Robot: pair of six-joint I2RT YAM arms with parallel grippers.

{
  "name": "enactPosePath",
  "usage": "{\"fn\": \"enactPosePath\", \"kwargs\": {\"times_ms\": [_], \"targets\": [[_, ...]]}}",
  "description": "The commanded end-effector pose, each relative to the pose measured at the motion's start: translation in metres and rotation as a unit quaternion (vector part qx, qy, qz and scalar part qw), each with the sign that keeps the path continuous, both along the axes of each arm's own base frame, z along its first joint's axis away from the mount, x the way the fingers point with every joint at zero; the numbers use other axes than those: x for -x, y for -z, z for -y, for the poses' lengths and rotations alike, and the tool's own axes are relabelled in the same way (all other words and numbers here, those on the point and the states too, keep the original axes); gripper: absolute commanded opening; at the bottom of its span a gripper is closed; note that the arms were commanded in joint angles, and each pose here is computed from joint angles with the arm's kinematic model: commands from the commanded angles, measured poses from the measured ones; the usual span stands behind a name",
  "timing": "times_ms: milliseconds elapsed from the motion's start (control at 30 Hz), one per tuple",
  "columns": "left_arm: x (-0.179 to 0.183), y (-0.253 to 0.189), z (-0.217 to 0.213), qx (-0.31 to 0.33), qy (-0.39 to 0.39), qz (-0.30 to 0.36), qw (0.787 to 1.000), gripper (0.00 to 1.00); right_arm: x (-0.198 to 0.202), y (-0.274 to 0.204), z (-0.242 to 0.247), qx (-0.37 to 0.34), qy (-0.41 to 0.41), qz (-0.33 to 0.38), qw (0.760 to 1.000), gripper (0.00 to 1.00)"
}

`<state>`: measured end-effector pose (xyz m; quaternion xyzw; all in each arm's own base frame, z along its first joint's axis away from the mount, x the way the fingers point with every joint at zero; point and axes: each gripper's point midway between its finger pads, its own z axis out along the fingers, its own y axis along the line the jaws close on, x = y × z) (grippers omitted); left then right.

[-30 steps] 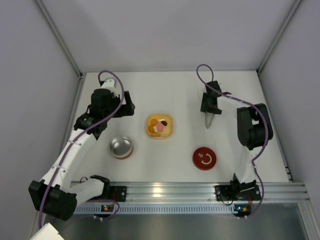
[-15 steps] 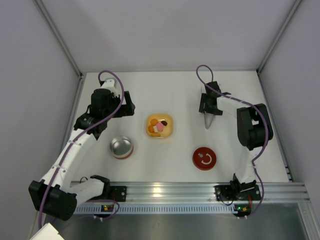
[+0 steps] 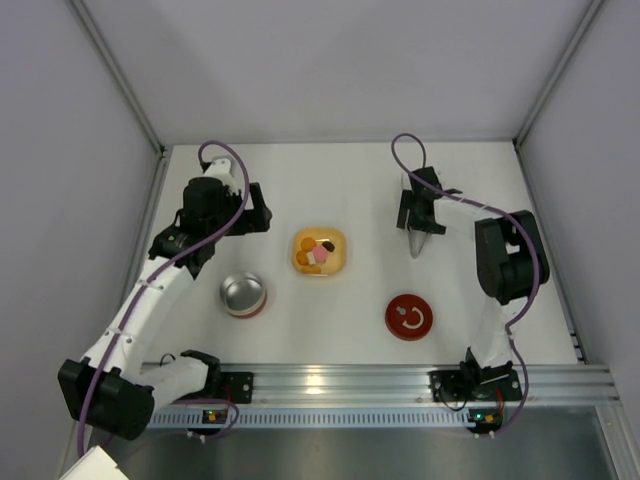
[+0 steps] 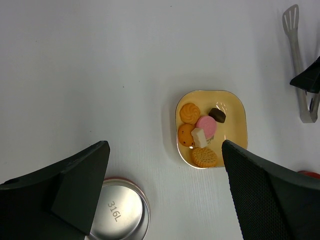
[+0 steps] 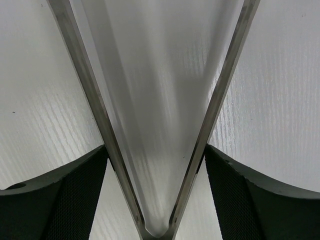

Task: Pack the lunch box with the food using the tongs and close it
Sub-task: Pick up the clamp at the center of the board.

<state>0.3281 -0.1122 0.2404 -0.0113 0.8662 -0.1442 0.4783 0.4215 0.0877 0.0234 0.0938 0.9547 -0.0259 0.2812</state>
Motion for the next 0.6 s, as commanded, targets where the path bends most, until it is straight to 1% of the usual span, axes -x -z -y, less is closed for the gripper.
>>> {"fn": "enactPosePath", "kwargs": {"times_ms": [0, 33, 133, 200, 300, 367, 567], "targets": [[-0.005, -0.014, 0.002, 0.013, -0.001, 0.017, 1.000, 0.99, 0.012, 0.010, -0.005, -0.004, -0.001, -0.015, 1.000, 0.77], [-0.006, -0.014, 0.002, 0.014, -0.002, 0.018, 1.000, 0.99, 0.011, 0.011, -0.006, -0.004, -0.002, -0.016, 1.000, 0.75], [-0.005, -0.012, 0.001, 0.012, -0.003, 0.015, 1.000, 0.99, 0.012, 0.014, -0.008, -0.010, -0.003, -0.019, 1.000, 0.66], [-0.005, -0.013, 0.002, 0.011, -0.003, 0.016, 1.000, 0.99, 0.011, 0.011, -0.009, -0.015, -0.003, -0.014, 1.000, 0.59], [-0.005, -0.012, 0.001, 0.011, -0.003, 0.016, 1.000, 0.99, 0.009, -0.004, -0.011, -0.019, -0.007, 0.003, 1.000, 0.54], [-0.005, -0.013, 0.001, 0.011, -0.002, 0.017, 1.000, 0.99, 0.008, -0.016, -0.011, -0.019, -0.008, 0.014, 1.000, 0.54], [-0.005, -0.015, 0.002, 0.012, -0.001, 0.018, 1.000, 0.99, 0.010, -0.087, -0.024, -0.020, -0.028, 0.075, 0.997, 0.55]]}}
